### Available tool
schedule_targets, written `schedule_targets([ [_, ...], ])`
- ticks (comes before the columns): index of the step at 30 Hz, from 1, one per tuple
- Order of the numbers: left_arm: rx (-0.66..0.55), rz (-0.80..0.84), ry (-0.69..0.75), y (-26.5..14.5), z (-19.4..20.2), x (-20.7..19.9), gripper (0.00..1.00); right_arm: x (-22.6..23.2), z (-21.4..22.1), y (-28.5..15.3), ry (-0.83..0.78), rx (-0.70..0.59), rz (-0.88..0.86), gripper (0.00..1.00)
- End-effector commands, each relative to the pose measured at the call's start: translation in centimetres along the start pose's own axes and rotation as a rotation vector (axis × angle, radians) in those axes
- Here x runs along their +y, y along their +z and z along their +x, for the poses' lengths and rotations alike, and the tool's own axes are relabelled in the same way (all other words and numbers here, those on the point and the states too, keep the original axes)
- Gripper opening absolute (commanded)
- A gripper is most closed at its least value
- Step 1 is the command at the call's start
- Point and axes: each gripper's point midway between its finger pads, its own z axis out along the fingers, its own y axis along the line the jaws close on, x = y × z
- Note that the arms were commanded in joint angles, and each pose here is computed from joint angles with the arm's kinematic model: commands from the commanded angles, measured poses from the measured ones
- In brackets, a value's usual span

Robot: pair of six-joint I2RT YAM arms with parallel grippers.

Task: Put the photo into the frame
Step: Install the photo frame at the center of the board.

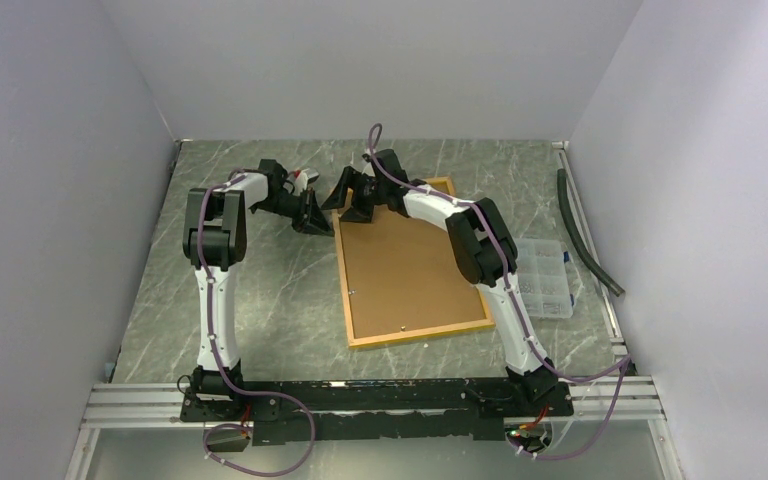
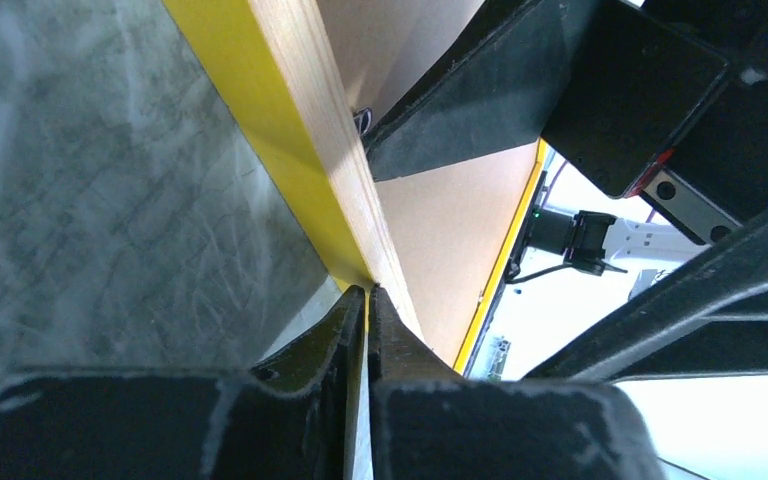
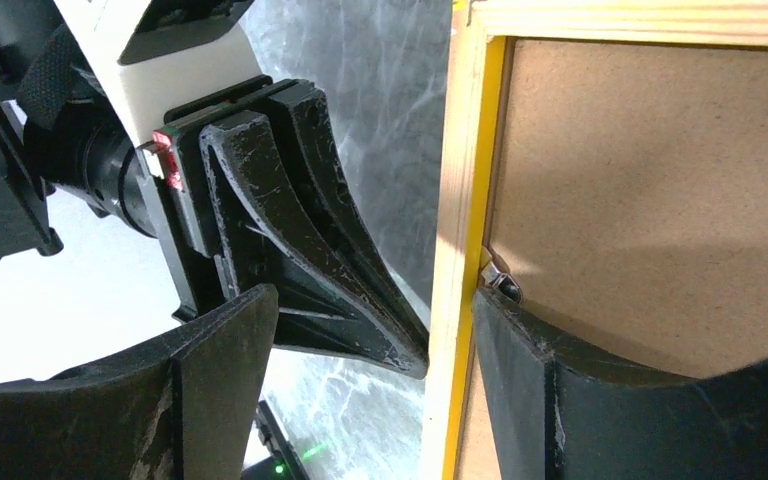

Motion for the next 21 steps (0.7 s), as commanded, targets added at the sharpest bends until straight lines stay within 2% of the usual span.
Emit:
schedule_targets([
  [1, 0.014, -0.112, 0.079, -0.8, 0.7, 1.3, 0.14, 2.5, -0.3, -1.6, -0.042, -0.01, -0.061, 0.77],
  [6, 0.024, -0.153, 0.143, -2.7, 1.7, 0.6, 0.31, 4.1, -3.9, -8.3, -0.062, -0.126, -0.067, 0.9],
  [8, 0.044, -0.161, 0.154, -3.1, 2.8, 0.2, 0.36, 2.7, -5.8, -11.5, -0.06, -0.194, -0.024, 0.95],
  [10, 0.059, -0.17, 0.168, -3.3, 3.9, -0.1, 0.4, 0.1, -7.6, -14.6, -0.035, -0.257, 0.058, 0.99],
  [16, 0.112, -0.198, 0.167, -2.8, 7.6, -0.5, 0.41, -10.6, -10.8, -23.9, 0.062, -0.445, 0.428, 1.0],
  [21, 0.133, -0.205, 0.162, -1.7, 9.6, -0.6, 0.4, -16.4, -10.9, -28.0, 0.12, -0.513, 0.597, 1.0],
])
